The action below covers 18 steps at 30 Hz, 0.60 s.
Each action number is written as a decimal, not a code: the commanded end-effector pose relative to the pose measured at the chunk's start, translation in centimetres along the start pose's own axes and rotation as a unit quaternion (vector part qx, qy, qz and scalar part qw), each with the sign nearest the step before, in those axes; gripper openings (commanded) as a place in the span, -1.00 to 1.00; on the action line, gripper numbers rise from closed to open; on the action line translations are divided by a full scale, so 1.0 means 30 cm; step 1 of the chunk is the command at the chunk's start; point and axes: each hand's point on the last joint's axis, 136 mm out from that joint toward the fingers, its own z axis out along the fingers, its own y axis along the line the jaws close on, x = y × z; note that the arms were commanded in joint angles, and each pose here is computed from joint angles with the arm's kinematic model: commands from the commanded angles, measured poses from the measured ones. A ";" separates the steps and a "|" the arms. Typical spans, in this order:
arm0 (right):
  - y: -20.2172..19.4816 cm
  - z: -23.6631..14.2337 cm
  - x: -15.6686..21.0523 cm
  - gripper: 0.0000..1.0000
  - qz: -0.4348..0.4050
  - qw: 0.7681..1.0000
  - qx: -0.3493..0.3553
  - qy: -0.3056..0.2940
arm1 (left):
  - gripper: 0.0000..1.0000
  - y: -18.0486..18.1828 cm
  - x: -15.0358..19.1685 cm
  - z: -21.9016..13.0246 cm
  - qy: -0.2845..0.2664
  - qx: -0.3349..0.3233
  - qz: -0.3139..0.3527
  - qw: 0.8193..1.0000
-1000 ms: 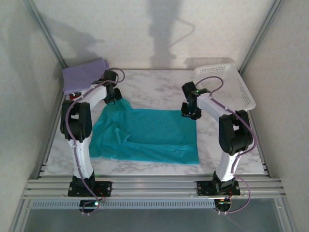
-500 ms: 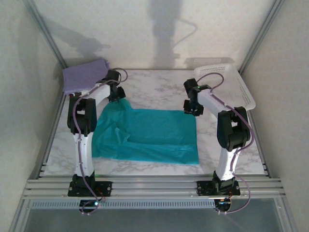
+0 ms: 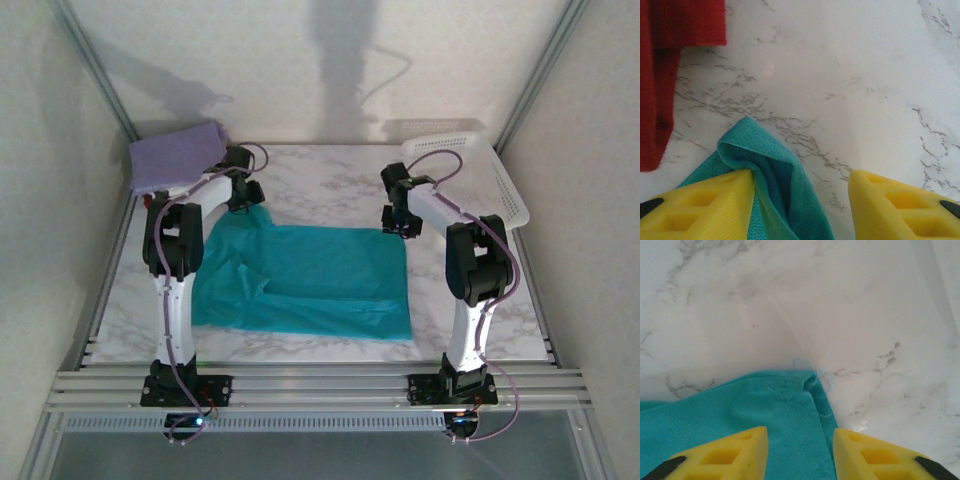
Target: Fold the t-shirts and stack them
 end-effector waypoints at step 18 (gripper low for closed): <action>-0.004 0.078 -0.038 -0.20 -0.023 0.999 0.009 -0.027 | -0.76 0.042 0.082 0.080 0.040 -0.081 0.063 0.994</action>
